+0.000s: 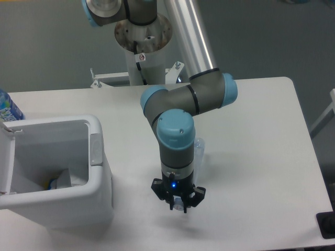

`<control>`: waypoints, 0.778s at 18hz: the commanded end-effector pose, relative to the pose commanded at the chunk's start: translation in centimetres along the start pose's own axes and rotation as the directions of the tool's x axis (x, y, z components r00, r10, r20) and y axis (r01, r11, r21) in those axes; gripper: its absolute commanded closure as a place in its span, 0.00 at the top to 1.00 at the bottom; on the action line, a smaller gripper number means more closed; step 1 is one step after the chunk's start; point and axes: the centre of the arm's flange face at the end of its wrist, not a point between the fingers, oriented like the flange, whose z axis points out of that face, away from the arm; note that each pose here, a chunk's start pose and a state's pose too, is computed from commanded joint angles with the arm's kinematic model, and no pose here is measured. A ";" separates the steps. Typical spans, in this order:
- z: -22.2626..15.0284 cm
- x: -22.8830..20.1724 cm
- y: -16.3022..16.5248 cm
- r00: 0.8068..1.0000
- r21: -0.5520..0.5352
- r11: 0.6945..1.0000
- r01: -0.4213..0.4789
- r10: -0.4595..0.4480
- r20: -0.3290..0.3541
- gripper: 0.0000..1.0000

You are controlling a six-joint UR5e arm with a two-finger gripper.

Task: Place the trash in the trash can
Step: 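Lift the bottle and carry it toward the trash bin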

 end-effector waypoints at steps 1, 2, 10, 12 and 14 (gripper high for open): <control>-0.7 -0.8 -0.4 1.000 0.015 1.000 0.024 -0.024 0.011 0.32; -1.6 -1.4 -1.0 0.999 0.035 0.998 0.045 -0.046 0.024 0.32; -11.4 -7.2 -3.7 0.972 0.266 0.936 0.231 -0.232 -0.027 0.32; -14.0 -8.3 -3.9 0.967 0.323 0.912 0.254 -0.244 -0.071 0.32; -16.2 -8.9 -4.3 0.958 0.368 0.885 0.286 -0.269 -0.097 0.33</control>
